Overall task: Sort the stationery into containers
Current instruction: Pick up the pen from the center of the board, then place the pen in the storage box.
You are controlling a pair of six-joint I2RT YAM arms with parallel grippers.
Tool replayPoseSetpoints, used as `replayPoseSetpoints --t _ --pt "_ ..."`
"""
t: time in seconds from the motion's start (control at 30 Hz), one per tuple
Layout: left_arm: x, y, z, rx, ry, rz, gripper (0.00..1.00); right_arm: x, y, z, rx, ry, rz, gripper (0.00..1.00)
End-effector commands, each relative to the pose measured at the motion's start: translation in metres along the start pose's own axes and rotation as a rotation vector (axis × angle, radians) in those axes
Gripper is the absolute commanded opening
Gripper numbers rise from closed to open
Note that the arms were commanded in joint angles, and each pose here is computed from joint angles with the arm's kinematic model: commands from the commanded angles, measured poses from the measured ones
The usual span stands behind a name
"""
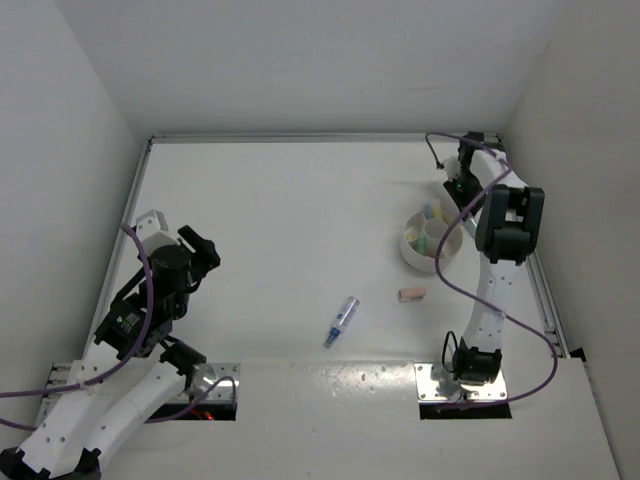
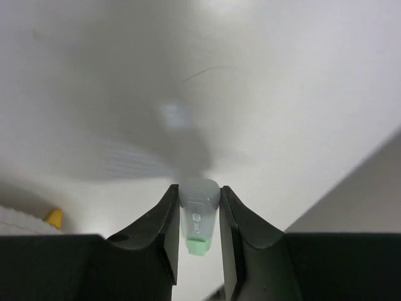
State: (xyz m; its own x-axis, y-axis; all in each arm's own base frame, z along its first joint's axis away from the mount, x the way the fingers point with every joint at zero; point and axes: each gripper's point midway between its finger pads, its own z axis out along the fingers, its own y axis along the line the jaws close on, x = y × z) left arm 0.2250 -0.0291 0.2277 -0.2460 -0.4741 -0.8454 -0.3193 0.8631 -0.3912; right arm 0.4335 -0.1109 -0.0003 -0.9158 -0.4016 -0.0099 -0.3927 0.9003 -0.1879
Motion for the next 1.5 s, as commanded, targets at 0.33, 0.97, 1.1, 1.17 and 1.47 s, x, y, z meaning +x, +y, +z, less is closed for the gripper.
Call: replayPoseSetpoints --t 0.33,0.97,1.1,1.17,1.47 --pt "-0.008 -0.002 0.0 0.013 -0.032 -0.018 0.69 -0.064 -0.078 -0.207 0.47 -0.818 0.285 0.0" --pt "-0.011 -0.002 -0.003 0.022 -0.043 -0.029 0.69 -0.063 0.039 -0.227 -0.143 -1.087 0.206 0.0" --pt "-0.011 -0.002 -0.003 0.022 -0.043 -0.029 0.69 -0.059 0.046 -0.216 -0.186 -1.073 0.228 0.0" --pt "-0.011 -0.002 -0.003 0.022 -0.043 -0.029 0.69 -0.06 0.047 -0.217 -0.197 -1.077 0.222 0.0" --pt "-0.012 -0.005 -0.004 0.034 -0.043 -0.034 0.69 -0.049 0.05 -0.186 -0.183 -1.036 0.233 0.0"
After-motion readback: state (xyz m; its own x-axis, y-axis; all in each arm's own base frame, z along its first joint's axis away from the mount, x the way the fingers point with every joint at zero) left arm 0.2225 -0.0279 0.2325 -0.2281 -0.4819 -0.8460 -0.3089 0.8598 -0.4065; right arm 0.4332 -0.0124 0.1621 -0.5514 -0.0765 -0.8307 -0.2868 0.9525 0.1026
